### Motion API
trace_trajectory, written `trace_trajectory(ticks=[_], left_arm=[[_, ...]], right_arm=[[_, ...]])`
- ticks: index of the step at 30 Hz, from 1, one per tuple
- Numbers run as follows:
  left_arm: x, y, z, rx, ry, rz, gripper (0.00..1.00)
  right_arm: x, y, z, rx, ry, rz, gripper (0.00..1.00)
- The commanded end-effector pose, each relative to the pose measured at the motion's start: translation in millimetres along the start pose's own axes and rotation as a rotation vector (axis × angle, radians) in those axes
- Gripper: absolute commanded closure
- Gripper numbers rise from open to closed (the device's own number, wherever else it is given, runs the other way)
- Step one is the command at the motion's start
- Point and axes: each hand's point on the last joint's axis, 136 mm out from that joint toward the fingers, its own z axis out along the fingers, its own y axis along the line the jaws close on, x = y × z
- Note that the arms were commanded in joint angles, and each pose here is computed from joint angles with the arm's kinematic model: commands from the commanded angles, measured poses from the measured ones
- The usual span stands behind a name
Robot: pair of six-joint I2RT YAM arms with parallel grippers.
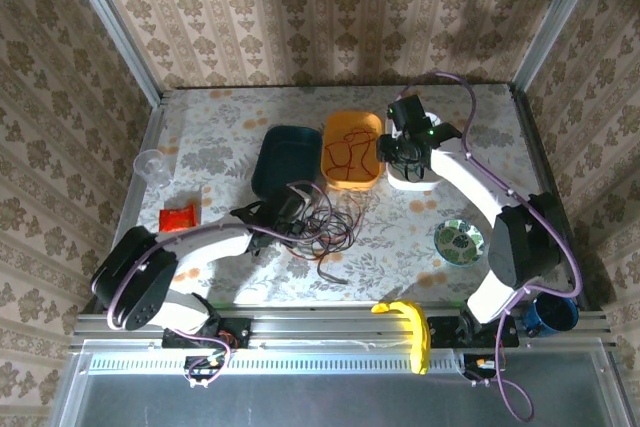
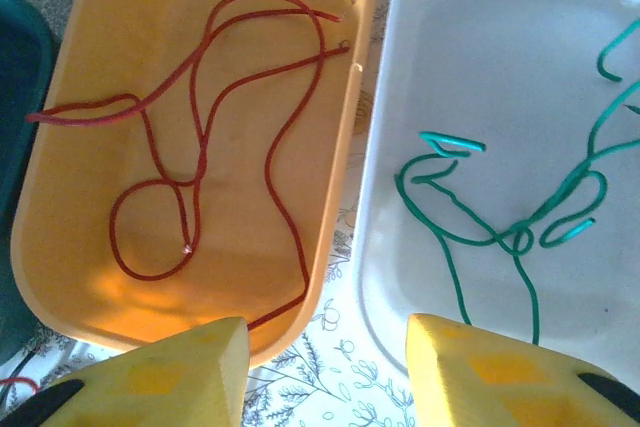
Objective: Untangle the cables
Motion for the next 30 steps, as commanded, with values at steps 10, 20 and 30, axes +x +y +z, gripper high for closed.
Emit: trace_trajectory(ticks=[10,20,30], left_arm=[[-160.2,15.2,-152.6,-0.059,-0.540,0.097,1.00],[-205.3,4.3,-197.1,-0.008,-0.690,0.150,1.00],[-246.2,-0.6,-237.3,-0.044,-0.887,0.207,1.00]], right_arm=[[-17.2,-21.0,-17.0,0.046,-0.129,0.119,0.54],[-15.7,-29.1,-27.5,0.057,-0.163,0.132,0.55],[-21.8,-37.2,-35.2,0.080,-0.210,0.161,0.55]])
